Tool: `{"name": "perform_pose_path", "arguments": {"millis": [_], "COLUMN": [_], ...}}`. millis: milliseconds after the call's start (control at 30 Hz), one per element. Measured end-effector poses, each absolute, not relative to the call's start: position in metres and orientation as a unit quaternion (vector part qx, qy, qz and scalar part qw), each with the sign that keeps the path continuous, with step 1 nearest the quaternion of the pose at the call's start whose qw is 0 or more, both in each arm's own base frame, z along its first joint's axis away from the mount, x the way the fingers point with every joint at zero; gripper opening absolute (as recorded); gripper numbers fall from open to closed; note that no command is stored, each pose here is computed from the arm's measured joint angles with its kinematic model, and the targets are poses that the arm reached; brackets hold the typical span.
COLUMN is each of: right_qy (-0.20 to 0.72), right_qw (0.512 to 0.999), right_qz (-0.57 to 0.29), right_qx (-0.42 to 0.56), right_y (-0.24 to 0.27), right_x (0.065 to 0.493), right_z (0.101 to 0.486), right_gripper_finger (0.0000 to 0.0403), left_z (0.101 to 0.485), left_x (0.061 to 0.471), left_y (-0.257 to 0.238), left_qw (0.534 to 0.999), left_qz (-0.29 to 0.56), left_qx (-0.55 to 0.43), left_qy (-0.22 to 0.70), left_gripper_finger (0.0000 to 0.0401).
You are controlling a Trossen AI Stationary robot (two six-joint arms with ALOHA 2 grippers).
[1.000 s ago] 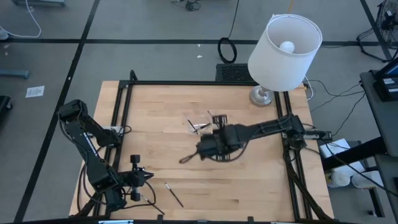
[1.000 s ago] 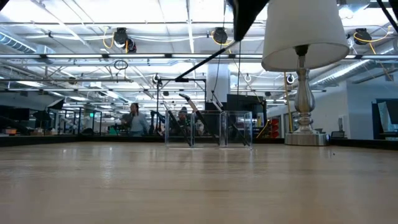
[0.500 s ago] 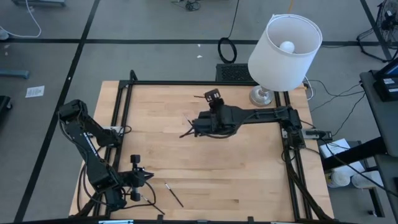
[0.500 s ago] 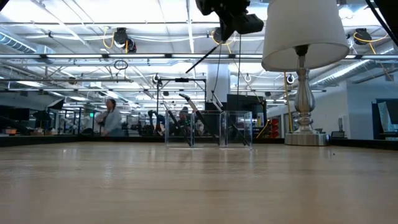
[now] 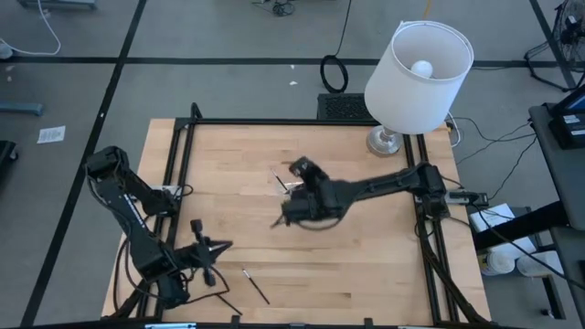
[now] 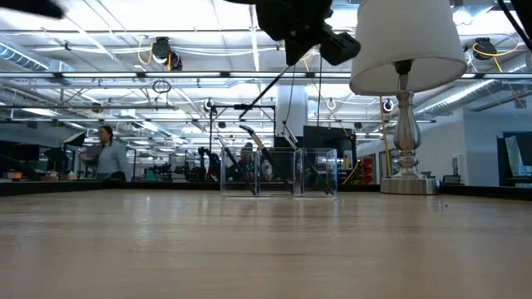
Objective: Pick & Place Makeup Supplies
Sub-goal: Put the makeup brush into the transparent organizer
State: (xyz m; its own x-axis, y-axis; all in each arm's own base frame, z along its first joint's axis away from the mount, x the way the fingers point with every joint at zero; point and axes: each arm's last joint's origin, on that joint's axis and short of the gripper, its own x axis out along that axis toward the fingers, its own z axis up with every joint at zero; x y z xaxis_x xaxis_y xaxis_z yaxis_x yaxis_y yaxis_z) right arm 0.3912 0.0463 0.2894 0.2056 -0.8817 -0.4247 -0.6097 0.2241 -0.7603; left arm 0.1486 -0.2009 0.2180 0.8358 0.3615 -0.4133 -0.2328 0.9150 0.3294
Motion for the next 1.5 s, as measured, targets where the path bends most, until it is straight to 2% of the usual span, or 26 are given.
{"name": "perform_pose_path", "arguments": {"millis": [67, 167, 300, 400, 533, 700, 900, 1200, 1500], "right_qy": [0.608, 0.588, 0.547, 0.513, 0.474, 0.455, 0.447, 0.430, 0.425], "right_qw": [0.482, 0.488, 0.509, 0.530, 0.533, 0.529, 0.519, 0.535, 0.537], "right_qz": [-0.129, -0.115, -0.101, -0.090, -0.069, -0.055, -0.061, -0.072, -0.072], "right_qx": [-0.617, -0.635, -0.656, -0.669, -0.697, -0.714, -0.726, -0.724, -0.725], "right_y": [0.060, 0.086, 0.125, 0.150, 0.175, 0.187, 0.187, 0.188, 0.189], "right_x": [0.388, 0.383, 0.376, 0.373, 0.371, 0.368, 0.371, 0.378, 0.380], "right_z": [0.279, 0.268, 0.260, 0.256, 0.250, 0.239, 0.231, 0.234, 0.235], "right_gripper_finger": [0.0000, 0.0000, 0.0000, 0.0000, 0.0000, 0.0000, 0.0000, 0.0000, 0.0000], "left_z": [0.220, 0.220, 0.220, 0.220, 0.226, 0.234, 0.237, 0.236, 0.236], "left_x": [0.155, 0.168, 0.189, 0.210, 0.237, 0.254, 0.264, 0.276, 0.279], "left_y": [-0.195, -0.183, -0.167, -0.158, -0.152, -0.146, -0.138, -0.118, -0.112], "left_qw": [0.951, 0.943, 0.929, 0.925, 0.936, 0.948, 0.953, 0.952, 0.951], "left_qz": [0.195, 0.229, 0.257, 0.232, 0.145, 0.105, 0.069, 0.045, 0.042], "left_qx": [0.125, 0.129, 0.119, 0.113, 0.105, 0.113, 0.090, 0.036, 0.040], "left_qy": [0.203, 0.206, 0.237, 0.279, 0.304, 0.280, 0.281, 0.300, 0.303], "left_gripper_finger": [0.0032, 0.0050, 0.0109, 0.0173, 0.0252, 0.0309, 0.0323, 0.0300, 0.0294]}}
